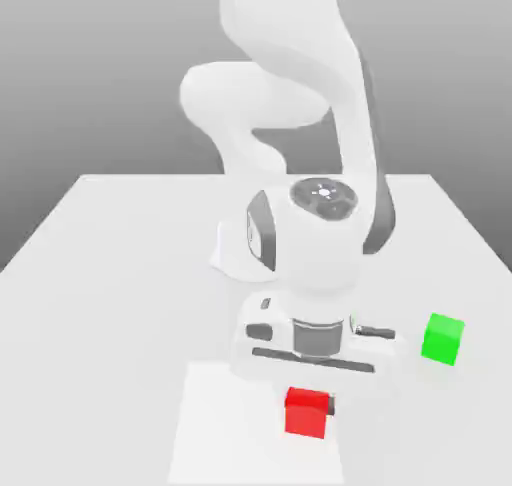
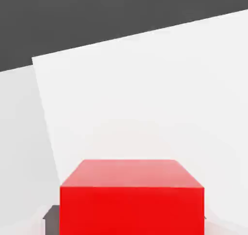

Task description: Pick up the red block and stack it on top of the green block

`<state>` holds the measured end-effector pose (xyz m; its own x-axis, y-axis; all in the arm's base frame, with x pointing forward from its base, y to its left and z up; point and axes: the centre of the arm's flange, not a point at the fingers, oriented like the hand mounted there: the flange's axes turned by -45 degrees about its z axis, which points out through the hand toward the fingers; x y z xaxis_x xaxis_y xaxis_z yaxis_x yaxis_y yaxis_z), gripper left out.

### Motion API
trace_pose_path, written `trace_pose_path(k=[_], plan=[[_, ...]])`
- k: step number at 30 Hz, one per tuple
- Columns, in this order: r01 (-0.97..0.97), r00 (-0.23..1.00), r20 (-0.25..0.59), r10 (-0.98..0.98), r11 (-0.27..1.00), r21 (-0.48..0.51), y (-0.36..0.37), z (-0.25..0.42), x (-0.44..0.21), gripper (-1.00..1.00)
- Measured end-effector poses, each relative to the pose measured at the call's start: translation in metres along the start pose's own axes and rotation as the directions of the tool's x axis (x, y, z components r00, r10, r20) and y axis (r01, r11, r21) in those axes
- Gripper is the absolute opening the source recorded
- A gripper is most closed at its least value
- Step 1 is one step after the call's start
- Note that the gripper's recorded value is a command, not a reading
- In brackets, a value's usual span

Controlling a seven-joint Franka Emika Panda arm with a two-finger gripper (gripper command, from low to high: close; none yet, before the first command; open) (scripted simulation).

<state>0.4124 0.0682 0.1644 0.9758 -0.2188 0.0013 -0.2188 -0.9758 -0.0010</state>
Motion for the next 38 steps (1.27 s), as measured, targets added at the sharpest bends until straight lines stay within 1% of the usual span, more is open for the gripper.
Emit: trace_pose_path(k=[3, 5, 13, 20, 23, 30, 35, 36, 38], plan=[[0.000, 1.000, 0.000, 0.000, 1.000, -0.001, 0.000, -0.031, 0.000, -1.00], [0.014, 1.000, 0.001, -0.014, 1.000, 0.005, -0.015, -0.045, -0.009, -1.00], [0.102, 0.995, 0.004, -0.102, 0.994, 0.030, -0.115, -0.071, -0.086, -1.00], [0.139, 0.990, 0.004, -0.139, 0.990, 0.016, -0.166, -0.082, -0.163, -1.00], [0.151, 0.989, 0.000, -0.151, 0.989, 0.002, -0.179, -0.081, -0.191, -1.00], [0.146, 0.989, -0.011, -0.146, 0.989, -0.009, -0.183, -0.051, -0.191, -1.00], [0.152, 0.988, -0.005, -0.152, 0.988, -0.003, -0.182, -0.022, -0.195, -1.00], [0.153, 0.988, -0.002, -0.153, 0.988, -0.001, -0.182, -0.018, -0.196, 1.00], [0.153, 0.988, -0.002, -0.153, 0.988, -0.001, -0.182, -0.018, -0.196, 1.00]])
